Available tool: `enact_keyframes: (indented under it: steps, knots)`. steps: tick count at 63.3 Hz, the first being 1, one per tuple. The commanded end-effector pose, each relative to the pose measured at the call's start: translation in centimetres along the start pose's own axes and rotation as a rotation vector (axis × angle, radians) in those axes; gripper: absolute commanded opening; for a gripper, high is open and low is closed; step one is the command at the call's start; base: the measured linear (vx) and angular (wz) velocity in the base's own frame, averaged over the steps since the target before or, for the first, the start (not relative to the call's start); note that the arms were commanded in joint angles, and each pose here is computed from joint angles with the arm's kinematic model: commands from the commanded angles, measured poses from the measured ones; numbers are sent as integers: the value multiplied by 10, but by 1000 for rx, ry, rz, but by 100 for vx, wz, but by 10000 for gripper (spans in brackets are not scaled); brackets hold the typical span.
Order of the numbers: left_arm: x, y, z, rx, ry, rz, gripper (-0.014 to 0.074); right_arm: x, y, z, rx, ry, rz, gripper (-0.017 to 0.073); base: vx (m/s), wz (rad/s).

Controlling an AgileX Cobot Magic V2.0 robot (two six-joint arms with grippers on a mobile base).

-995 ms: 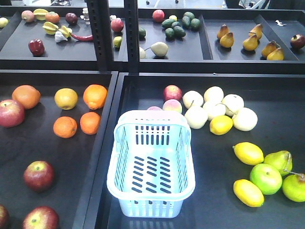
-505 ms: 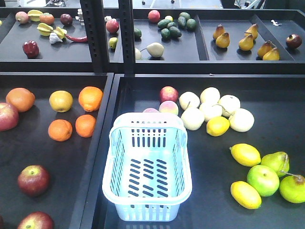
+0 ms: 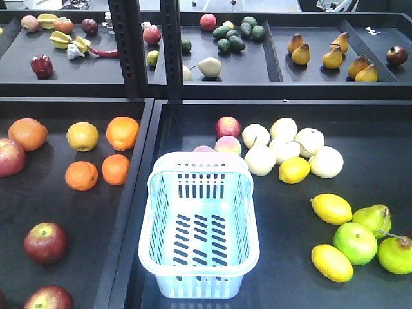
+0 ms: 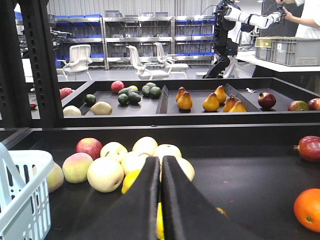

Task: Pick three apples into basket with both arms
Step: 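Position the base at the produce table beside the light-blue basket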

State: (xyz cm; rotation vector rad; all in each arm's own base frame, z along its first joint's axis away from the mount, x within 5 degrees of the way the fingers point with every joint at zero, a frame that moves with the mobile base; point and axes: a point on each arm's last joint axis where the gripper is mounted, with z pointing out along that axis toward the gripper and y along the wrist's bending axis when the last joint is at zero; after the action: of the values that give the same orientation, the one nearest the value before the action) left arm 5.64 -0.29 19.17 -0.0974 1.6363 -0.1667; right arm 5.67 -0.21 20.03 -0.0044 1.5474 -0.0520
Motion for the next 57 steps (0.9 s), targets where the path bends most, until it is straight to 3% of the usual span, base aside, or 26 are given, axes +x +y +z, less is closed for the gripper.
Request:
enact_keyframes:
  steps: [1,5,9,11,15,19,25,32,37,43,48,57]
  knots:
    - [-15,-3,-3,22,-105,-9,-6,-2,1,-1,-6,-67,-17,-5,0,0]
    - [-16,-3,-3,23,-109,-20,-6,-2,1,-1,-6,-67,-17,-5,0,0]
    - [-17,-3,-3,32,-122,-100,-6,-2,1,-1,-6,-67,-17,-5,0,0]
    - [-17,-3,-3,38,-125,-162,-6,-2,1,-1,-6,-67,-17,-5,0,0]
    - [-18,-4,-3,55,-124,-362,-6,-2,1,-1,-6,-67,-17,-5,0,0]
    - [-18,-4,-3,68,-119,-513,-6,-2,1,-1,-6,-67,-17,-5,0,0]
    - [-18,-4,-3,83,-113,-687,-6,-2,1,-1,-6,-67,-17,-5,0,0]
    - [-22,-4,-4,102,-151,-841,-6,-2,1,-1,-6,-67,-17,-5,0,0]
    - [-26,-2,-5,111,-208,-918,-6,-2,1,-1,-6,-67,-17,-5,0,0]
    - [-37,1,-8,130,-286,-1045,-6,-2,1,-1,-6,-67,-17,-5,0,0]
    - [-47,1,-11,152,-320,-1112,-6,-2,1,-1,-6,-67,-17,-5,0,0]
    - [-69,-3,-19,199,-376,-1102,-6,-2,1,-1,-6,-67,-17,-5,0,0]
